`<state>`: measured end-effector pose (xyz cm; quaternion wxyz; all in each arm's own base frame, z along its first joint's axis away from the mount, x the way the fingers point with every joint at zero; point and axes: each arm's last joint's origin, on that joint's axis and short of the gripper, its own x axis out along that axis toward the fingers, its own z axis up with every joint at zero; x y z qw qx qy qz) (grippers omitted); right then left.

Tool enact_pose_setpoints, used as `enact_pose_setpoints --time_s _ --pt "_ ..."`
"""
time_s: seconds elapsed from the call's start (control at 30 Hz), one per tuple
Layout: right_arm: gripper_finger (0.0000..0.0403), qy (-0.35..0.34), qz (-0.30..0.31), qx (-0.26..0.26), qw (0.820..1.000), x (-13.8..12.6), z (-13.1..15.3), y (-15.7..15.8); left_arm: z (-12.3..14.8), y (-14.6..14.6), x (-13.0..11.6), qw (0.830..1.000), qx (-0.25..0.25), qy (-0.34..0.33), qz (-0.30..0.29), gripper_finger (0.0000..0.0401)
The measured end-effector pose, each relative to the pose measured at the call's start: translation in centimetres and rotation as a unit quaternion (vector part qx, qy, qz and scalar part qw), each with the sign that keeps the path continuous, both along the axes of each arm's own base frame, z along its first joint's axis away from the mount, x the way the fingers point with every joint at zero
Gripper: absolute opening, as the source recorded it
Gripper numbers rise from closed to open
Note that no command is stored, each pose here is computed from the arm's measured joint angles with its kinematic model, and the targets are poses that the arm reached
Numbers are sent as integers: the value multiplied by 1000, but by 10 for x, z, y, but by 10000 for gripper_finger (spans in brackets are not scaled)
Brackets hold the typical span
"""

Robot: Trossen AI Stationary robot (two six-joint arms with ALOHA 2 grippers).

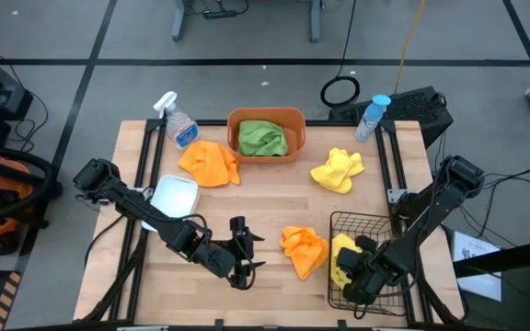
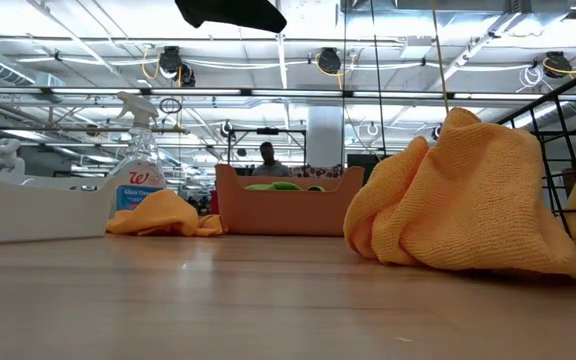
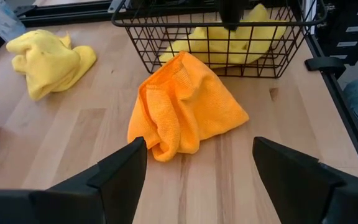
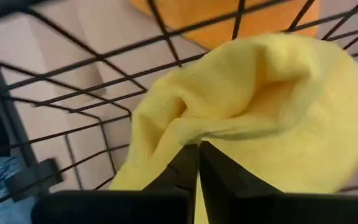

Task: Sort microfiber towel by color & place in baskets
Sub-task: Put the bottom yellow microfiber cloth into the black wire basket

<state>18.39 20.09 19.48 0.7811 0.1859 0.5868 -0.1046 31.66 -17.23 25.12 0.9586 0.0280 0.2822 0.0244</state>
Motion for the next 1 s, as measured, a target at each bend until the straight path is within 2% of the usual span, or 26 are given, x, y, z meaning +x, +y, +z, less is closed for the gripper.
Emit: enact_pose_setpoints --time_s 0.27,0.67,0.83,1.0 --pt "2 28 -53 -9 998 -9 -23 -12 0 0 0 1000 0 0 0 296" --pt "6 46 -108 -12 993 -12 -23 -15 0 0 0 1000 1 0 -1 296" --pt "30 28 -101 -3 994 -8 -5 -6 0 0 0 1000 1 0 0 296" --pt "77 9 -85 -4 996 -3 14 0 0 0 0 1000 1 0 0 296"
